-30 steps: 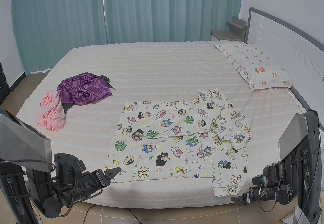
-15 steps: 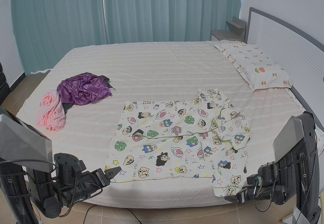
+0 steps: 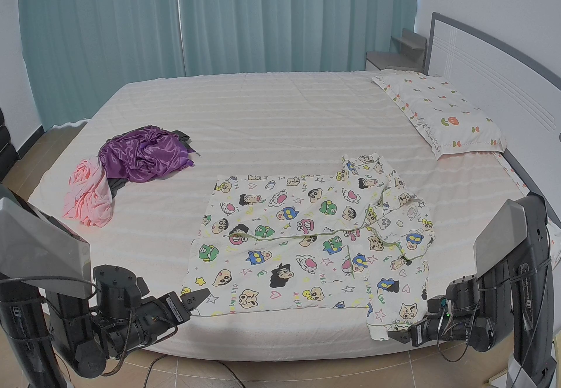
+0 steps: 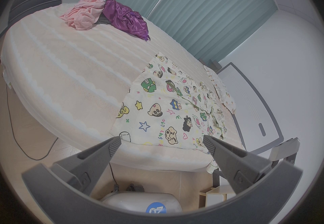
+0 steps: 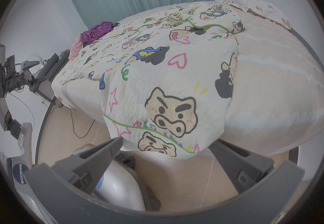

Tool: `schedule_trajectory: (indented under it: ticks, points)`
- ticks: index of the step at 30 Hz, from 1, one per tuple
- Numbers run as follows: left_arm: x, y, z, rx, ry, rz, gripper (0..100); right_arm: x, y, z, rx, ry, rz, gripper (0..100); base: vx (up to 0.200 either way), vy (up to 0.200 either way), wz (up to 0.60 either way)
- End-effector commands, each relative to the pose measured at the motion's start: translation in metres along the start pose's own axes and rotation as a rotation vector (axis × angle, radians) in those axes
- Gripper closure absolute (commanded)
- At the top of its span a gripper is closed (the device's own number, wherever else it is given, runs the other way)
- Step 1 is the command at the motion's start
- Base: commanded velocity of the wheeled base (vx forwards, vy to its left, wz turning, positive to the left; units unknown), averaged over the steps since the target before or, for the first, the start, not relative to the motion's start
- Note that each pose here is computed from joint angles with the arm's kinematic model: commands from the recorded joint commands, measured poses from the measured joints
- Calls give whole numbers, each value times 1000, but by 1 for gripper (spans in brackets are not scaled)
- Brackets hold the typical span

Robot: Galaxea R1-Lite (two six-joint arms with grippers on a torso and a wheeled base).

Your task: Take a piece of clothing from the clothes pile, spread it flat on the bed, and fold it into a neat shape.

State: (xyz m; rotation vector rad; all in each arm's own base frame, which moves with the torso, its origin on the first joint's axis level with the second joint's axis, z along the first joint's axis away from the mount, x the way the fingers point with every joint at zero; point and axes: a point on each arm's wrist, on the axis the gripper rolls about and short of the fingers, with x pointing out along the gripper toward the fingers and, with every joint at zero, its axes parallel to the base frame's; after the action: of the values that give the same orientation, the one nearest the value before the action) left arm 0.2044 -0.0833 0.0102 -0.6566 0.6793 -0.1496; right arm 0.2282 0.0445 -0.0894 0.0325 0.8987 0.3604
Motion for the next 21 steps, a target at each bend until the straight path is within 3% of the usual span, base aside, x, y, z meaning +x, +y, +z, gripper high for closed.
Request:
schedule_trajectory:
  ticks: [1,9,16,21]
  points:
    - [-1,0,0,0,-3,-3,0,0,0,1,2,-14,1,100,0,0,0]
    - [-2,0,0,13,-3,-5,0,-1,0,1,4,-12,0,100,0,0,0]
    - [-2,2,-2,125,8,7,0,-10,-5,-1,37,-3,-25,100,0,0,0]
    - [5,13,-8,203,61,66,0,-26,-7,8,52,-50,5,100,0,0,0]
